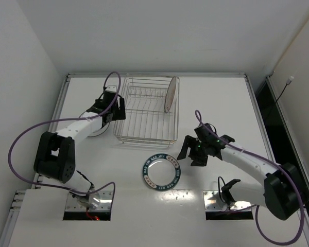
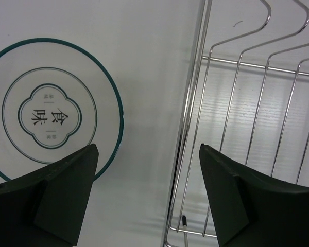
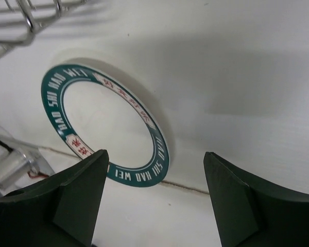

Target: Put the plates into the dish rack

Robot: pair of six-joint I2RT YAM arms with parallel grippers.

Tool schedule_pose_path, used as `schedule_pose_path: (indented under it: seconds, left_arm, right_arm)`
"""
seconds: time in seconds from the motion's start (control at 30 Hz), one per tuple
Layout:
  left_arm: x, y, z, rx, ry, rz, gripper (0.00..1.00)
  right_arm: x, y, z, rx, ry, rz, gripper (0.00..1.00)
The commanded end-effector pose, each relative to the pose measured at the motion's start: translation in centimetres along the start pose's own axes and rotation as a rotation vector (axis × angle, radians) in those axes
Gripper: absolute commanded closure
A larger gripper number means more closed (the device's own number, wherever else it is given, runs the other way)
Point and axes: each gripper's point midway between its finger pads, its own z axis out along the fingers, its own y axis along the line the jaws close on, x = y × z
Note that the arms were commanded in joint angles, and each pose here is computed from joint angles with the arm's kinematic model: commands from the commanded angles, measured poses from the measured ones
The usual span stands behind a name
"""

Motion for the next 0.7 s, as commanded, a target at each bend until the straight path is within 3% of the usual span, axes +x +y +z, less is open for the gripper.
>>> schedule_pose_path:
  seconds: [0.0, 0.23, 0.43, 0.63, 0.67]
  left_arm:
    - [-2.9, -1.3, -1.4, 0.053, -0.084, -0.042, 0.23]
    - [-5.4, -0.2, -3.8, 0.026, -0.185, -0.099, 0.20]
    - [-6.7, 0.8, -5.4, -0.002, -0.246, -0.122, 0.19]
    - [-7.1, 1.7, -6.1, -0.041, -0.268, -0.132, 0.16]
    - [-7.1, 1.8, -6.1, -0.050, -0.270, -0.133, 0.16]
  right_arm:
    - [1.6, 1.1, 0.8, -0.140, 0.091, -0.103, 0.29]
    - [4.3, 0.8, 3.0, -0.070, 0.081, 0.092, 0.31]
    - [5.6, 0.7, 4.6, 0.030, 0.098, 0.105, 0.40]
    - [5.6, 0.1, 5.9, 0.139, 0.088, 0.136, 0.81]
    - [5.6, 0.1, 5.9, 0.150, 0.093, 0.138, 0.98]
